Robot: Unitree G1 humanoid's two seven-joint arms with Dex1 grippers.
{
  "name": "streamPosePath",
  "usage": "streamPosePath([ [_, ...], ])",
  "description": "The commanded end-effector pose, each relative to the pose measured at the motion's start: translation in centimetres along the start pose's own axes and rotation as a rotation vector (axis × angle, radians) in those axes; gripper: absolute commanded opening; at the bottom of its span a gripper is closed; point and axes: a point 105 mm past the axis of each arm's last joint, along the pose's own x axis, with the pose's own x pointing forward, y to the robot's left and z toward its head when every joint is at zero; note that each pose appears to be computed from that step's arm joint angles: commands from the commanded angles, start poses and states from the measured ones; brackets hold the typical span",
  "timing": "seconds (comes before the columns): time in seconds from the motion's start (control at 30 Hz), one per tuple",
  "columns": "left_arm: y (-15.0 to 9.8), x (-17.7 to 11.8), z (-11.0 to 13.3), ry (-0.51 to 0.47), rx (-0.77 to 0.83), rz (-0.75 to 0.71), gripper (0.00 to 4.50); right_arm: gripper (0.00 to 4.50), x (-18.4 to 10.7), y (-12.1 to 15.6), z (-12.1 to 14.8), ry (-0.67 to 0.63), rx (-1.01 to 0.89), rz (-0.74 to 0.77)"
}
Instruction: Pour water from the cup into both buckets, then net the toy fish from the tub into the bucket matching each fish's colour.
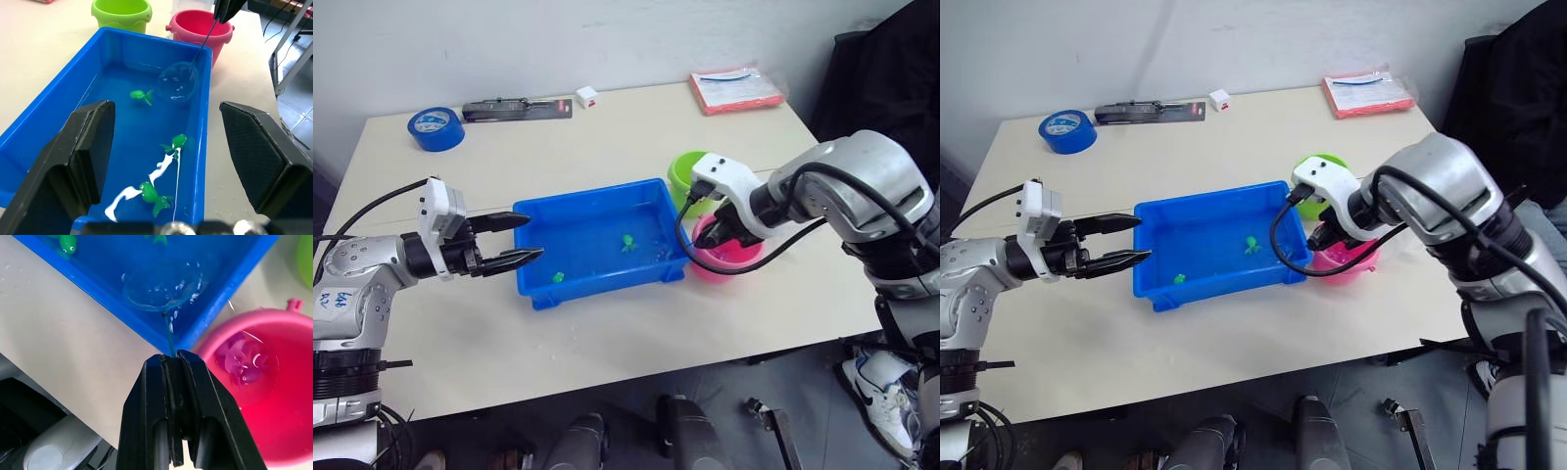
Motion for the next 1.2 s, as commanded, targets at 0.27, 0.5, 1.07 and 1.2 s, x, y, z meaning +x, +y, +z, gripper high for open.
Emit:
streamPosePath([
  [0.27,-0.3,-1.0,1.6,-0.020,0.050,0.024,3.71,0.79,1.8,-0.8,2.6,-0.210,0.105,-0.021],
  [0.5,-0.1,-0.7,1.9,-0.022,0.054,0.019,3.71,0.79,1.0,-0.6,3.7,-0.323,0.156,-0.019],
  [1.07,1.4,1.5,3.4,-0.117,0.052,-0.026,3.71,0.79,-5.4,-2.2,2.9,-0.574,0.240,-0.060],
  [1.2,1.7,2.3,3.6,-0.129,0.060,-0.047,3.71,0.79,-7.1,-4.0,2.1,-0.605,0.280,-0.150],
])
